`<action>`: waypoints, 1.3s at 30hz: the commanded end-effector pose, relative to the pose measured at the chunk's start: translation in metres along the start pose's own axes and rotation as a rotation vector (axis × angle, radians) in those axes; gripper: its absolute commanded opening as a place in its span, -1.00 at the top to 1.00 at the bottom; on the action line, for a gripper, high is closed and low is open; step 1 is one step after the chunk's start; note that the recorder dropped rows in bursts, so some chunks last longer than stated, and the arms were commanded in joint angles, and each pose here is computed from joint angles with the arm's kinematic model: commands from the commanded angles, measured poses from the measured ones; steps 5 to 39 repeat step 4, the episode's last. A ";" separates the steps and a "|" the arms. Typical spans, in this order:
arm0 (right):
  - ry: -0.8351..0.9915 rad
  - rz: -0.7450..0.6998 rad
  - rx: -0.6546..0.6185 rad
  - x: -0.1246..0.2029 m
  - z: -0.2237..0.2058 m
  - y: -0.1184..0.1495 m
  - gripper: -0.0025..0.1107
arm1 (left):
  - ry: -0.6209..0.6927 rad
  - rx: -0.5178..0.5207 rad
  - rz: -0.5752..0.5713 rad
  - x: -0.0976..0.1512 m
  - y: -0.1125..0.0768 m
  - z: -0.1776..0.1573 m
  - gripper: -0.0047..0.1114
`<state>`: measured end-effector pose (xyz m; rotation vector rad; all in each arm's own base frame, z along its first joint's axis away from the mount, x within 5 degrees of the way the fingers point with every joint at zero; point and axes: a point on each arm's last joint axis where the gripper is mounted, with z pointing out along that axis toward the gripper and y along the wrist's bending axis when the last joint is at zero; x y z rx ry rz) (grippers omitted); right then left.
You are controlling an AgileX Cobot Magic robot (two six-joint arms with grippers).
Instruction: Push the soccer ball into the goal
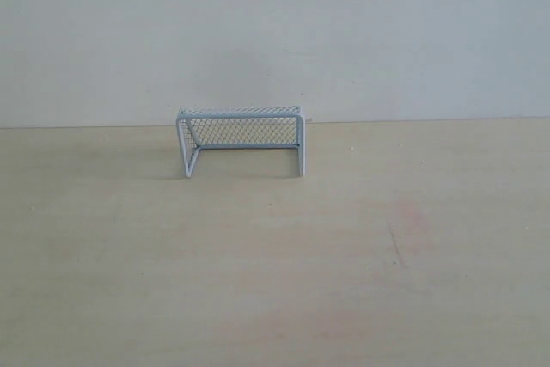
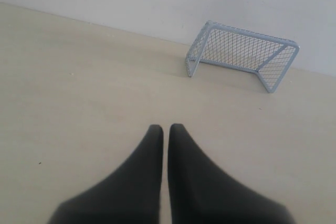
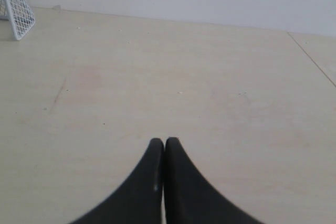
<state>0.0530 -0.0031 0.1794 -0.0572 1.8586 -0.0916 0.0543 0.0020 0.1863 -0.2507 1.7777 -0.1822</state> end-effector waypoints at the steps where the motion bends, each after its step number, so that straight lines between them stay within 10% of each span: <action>1: -0.013 0.002 0.001 -0.001 0.000 0.000 0.96 | -0.002 0.000 -0.001 0.001 0.000 0.000 0.84; 39: -0.013 0.002 0.001 -0.001 0.000 0.000 0.96 | -0.002 0.000 -0.001 0.001 0.000 0.000 0.84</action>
